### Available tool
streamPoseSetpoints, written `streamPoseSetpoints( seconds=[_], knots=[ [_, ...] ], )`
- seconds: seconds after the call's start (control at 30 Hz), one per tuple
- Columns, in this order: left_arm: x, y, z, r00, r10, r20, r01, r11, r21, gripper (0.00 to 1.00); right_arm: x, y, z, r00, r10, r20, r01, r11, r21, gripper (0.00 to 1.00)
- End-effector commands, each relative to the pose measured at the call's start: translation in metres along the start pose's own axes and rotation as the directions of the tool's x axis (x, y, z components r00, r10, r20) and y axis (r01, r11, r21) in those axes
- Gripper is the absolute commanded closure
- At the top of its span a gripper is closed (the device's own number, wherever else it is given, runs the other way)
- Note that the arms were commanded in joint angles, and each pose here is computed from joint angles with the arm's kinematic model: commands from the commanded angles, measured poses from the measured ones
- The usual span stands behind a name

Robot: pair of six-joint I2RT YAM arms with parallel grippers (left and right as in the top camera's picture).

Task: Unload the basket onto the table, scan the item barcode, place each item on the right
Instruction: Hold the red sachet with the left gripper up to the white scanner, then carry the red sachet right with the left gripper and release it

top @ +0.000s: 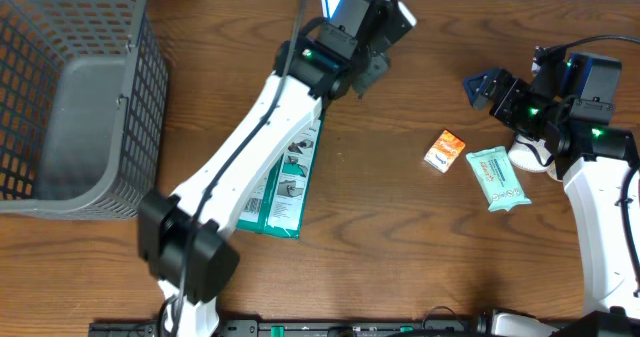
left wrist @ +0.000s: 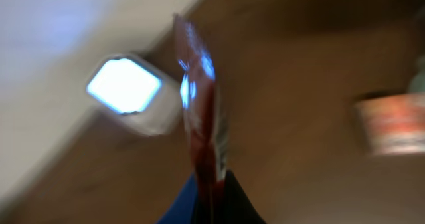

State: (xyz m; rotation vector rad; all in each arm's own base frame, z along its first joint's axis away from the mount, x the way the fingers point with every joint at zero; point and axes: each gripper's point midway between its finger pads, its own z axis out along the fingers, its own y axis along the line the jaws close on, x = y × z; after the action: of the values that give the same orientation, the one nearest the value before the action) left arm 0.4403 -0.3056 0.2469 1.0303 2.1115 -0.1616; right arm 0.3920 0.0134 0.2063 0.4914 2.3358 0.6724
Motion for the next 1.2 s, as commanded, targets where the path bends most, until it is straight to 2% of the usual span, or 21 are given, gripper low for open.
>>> streamPoseSetpoints(
  seconds=[0.0,0.17,0.27,0.33,0.43,0.5,0.57,0.67,0.7,0.73,0.8,0.83,1.0,1.17],
  knots=[
    [0.002,-0.080,0.001,0.958,-0.273,-0.089,0.285,0.871,0.401,0.92,-0.005,0.004,-0.006,1.000,-0.012,0.021,0.012,1.000,-0.006,0.01],
    [0.023,-0.120,0.016,0.928,-0.307,-0.211,0.371,0.812,0.450,0.93,-0.006,0.004,-0.006,1.000,-0.014,0.027,0.014,1.000,-0.004,0.01],
    [0.035,-0.143,0.031,0.872,-0.375,-0.315,0.483,0.764,0.428,0.92,-0.019,-0.004,-0.007,0.996,-0.020,0.084,0.016,0.999,0.049,0.01],
    [0.037,-0.154,0.038,0.855,-0.393,-0.339,0.512,0.747,0.424,0.93,-0.018,-0.002,-0.008,0.997,-0.018,0.078,0.015,0.999,0.033,0.01],
    [0.033,-0.176,0.051,0.834,-0.422,-0.355,0.546,0.719,0.430,0.93,-0.026,-0.001,-0.020,0.995,-0.011,0.100,0.011,1.000,-0.005,0.01],
    [0.026,-0.200,0.065,0.836,-0.429,-0.343,0.547,0.701,0.457,0.92,-0.036,-0.002,-0.045,0.991,-0.012,0.134,0.021,0.998,-0.067,0.01],
    [0.019,-0.227,0.080,0.842,-0.432,-0.324,0.540,0.684,0.490,0.88,-0.041,-0.021,-0.075,0.985,0.064,0.162,-0.052,0.996,-0.078,0.01],
    [0.012,-0.254,0.092,0.869,-0.410,-0.277,0.494,0.682,0.540,0.85,-0.035,-0.051,-0.093,0.976,0.142,0.164,-0.140,0.990,-0.022,0.01],
    [0.009,-0.262,0.096,0.877,-0.404,-0.259,0.477,0.681,0.556,0.83,-0.032,-0.058,-0.095,0.976,0.152,0.155,-0.153,0.988,-0.006,0.01],
    [0.007,-0.266,0.098,0.883,-0.402,-0.242,0.465,0.683,0.563,0.71,-0.028,-0.063,-0.097,0.977,0.157,0.145,-0.160,0.987,0.008,0.01],
    [0.003,-0.268,0.104,0.891,-0.407,-0.204,0.448,0.706,0.548,0.33,-0.018,-0.071,-0.096,0.979,0.170,0.116,-0.175,0.984,0.038,0.01],
    [0.001,-0.264,0.107,0.891,-0.415,-0.182,0.445,0.726,0.524,0.26,-0.014,-0.075,-0.096,0.977,0.185,0.105,-0.192,0.979,0.061,0.01],
    [-0.012,-0.248,0.101,0.897,-0.423,-0.125,0.424,0.747,0.512,0.23,-0.010,-0.081,-0.096,0.976,0.193,0.102,-0.203,0.974,0.098,0.01],
    [-0.027,-0.217,0.065,0.917,-0.390,-0.078,0.375,0.781,0.500,0.22,-0.007,-0.081,-0.096,0.975,0.203,0.090,-0.212,0.972,0.101,0.01]
  ],
)
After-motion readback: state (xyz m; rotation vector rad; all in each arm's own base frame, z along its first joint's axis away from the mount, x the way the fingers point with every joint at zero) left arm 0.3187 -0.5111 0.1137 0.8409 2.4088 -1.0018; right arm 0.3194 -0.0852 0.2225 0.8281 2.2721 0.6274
